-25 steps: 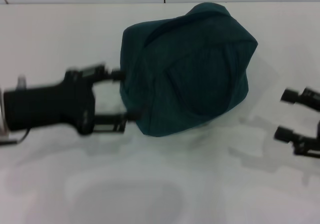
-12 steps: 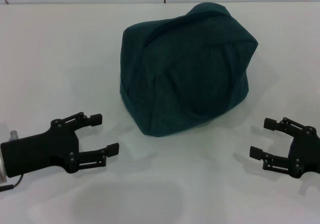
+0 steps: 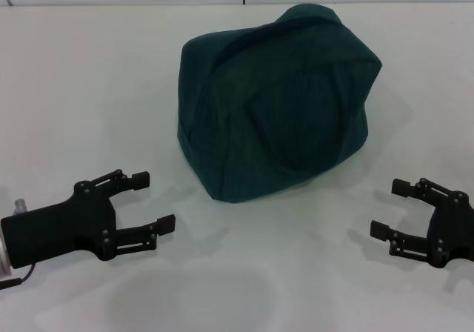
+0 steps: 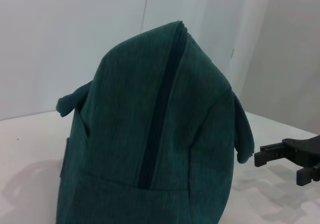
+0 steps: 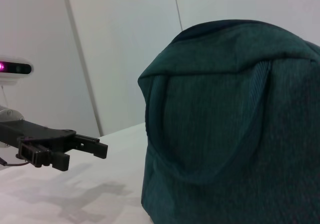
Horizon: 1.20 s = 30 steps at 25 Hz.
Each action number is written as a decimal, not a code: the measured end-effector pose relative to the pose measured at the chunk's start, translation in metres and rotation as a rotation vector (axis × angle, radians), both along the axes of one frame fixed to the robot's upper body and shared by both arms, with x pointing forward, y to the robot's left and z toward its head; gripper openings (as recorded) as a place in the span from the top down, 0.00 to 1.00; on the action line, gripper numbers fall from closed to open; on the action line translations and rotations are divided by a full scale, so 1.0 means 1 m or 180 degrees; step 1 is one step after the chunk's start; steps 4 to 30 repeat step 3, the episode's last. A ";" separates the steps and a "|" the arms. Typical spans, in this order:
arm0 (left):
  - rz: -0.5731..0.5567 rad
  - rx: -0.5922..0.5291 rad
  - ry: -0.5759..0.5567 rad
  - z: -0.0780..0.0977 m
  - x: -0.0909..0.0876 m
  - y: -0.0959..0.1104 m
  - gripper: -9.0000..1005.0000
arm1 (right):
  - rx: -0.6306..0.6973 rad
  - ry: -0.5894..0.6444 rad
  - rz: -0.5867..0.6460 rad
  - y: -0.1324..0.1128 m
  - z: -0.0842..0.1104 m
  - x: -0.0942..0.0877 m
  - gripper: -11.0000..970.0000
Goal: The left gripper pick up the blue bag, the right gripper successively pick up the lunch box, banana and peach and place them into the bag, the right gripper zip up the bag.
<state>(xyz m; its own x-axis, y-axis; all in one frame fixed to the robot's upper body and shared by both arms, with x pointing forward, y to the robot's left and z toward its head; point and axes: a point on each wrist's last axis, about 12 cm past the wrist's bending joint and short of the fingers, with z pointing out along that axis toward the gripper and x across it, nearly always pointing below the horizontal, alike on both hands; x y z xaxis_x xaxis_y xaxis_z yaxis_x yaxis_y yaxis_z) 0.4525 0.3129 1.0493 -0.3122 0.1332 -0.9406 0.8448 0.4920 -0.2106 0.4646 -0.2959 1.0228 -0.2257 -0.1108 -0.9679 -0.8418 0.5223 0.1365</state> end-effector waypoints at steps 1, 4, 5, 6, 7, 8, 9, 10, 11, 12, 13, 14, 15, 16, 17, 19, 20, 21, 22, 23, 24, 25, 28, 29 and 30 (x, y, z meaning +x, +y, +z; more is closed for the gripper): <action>-0.0004 -0.0003 -0.0001 0.000 0.000 0.000 0.11 | 0.0001 0.0000 0.0000 0.000 0.000 0.000 0.11; -0.0011 -0.0010 -0.0002 0.000 0.000 0.000 0.11 | 0.0003 -0.0002 0.0002 0.000 0.000 -0.001 0.11; -0.0011 -0.0010 -0.0002 0.000 0.000 0.000 0.11 | 0.0003 -0.0002 0.0002 0.000 0.000 -0.001 0.11; -0.0011 -0.0010 -0.0002 0.000 0.000 0.000 0.11 | 0.0003 -0.0002 0.0002 0.000 0.000 -0.001 0.11; -0.0011 -0.0010 -0.0002 0.000 0.000 0.000 0.11 | 0.0003 -0.0002 0.0002 0.000 0.000 -0.001 0.11; -0.0011 -0.0010 -0.0002 0.000 0.000 0.000 0.11 | 0.0003 -0.0002 0.0002 0.000 0.000 -0.001 0.11; -0.0011 -0.0010 -0.0002 0.000 0.000 0.000 0.11 | 0.0003 -0.0002 0.0002 0.000 0.000 -0.001 0.11; -0.0011 -0.0010 -0.0002 0.000 0.000 0.000 0.11 | 0.0003 -0.0002 0.0002 0.000 0.000 -0.001 0.11; -0.0011 -0.0010 -0.0002 0.000 0.000 0.000 0.11 | 0.0003 -0.0002 0.0002 0.000 0.000 -0.001 0.11; -0.0011 -0.0010 -0.0002 0.000 0.000 0.000 0.11 | 0.0003 -0.0002 0.0002 0.000 0.000 -0.001 0.11; -0.0011 -0.0010 -0.0002 0.000 0.000 0.000 0.11 | 0.0003 -0.0002 0.0002 0.000 0.000 -0.001 0.11; -0.0011 -0.0010 -0.0002 0.000 0.000 0.000 0.11 | 0.0003 -0.0002 0.0002 0.000 0.000 -0.001 0.11; -0.0011 -0.0010 -0.0002 0.000 0.000 0.000 0.11 | 0.0003 -0.0002 0.0002 0.000 0.000 -0.001 0.11; -0.0011 -0.0010 -0.0002 0.000 0.000 0.000 0.11 | 0.0003 -0.0002 0.0002 0.000 0.000 -0.001 0.11; -0.0011 -0.0010 -0.0002 0.000 0.000 0.000 0.11 | 0.0003 -0.0002 0.0002 0.000 0.000 -0.001 0.11; -0.0011 -0.0010 -0.0002 0.000 0.000 0.000 0.11 | 0.0003 -0.0002 0.0002 0.000 0.000 -0.001 0.11; -0.0011 -0.0010 -0.0002 0.000 0.000 0.000 0.11 | 0.0003 -0.0002 0.0002 0.000 0.000 -0.001 0.11; -0.0011 -0.0010 -0.0002 0.000 0.000 0.000 0.11 | 0.0003 -0.0002 0.0002 0.000 0.000 -0.001 0.11; -0.0011 -0.0010 -0.0002 0.000 0.000 0.000 0.11 | 0.0003 -0.0002 0.0002 0.000 0.000 -0.001 0.11; -0.0011 -0.0010 -0.0002 0.000 0.000 0.000 0.11 | 0.0003 -0.0002 0.0002 0.000 0.000 -0.001 0.11; -0.0011 -0.0010 -0.0002 0.000 0.000 0.000 0.11 | 0.0003 -0.0002 0.0002 0.000 0.000 -0.001 0.11; -0.0011 -0.0010 -0.0002 0.000 0.000 0.000 0.11 | 0.0003 -0.0002 0.0002 0.000 0.000 -0.001 0.11; -0.0011 -0.0010 -0.0002 0.000 0.000 0.000 0.11 | 0.0003 -0.0002 0.0002 0.000 0.000 -0.001 0.11; -0.0011 -0.0010 -0.0002 0.000 0.000 0.000 0.11 | 0.0003 -0.0002 0.0002 0.000 0.000 -0.001 0.11; -0.0011 -0.0010 -0.0002 0.000 0.000 0.000 0.11 | 0.0003 -0.0002 0.0002 0.000 0.000 -0.001 0.11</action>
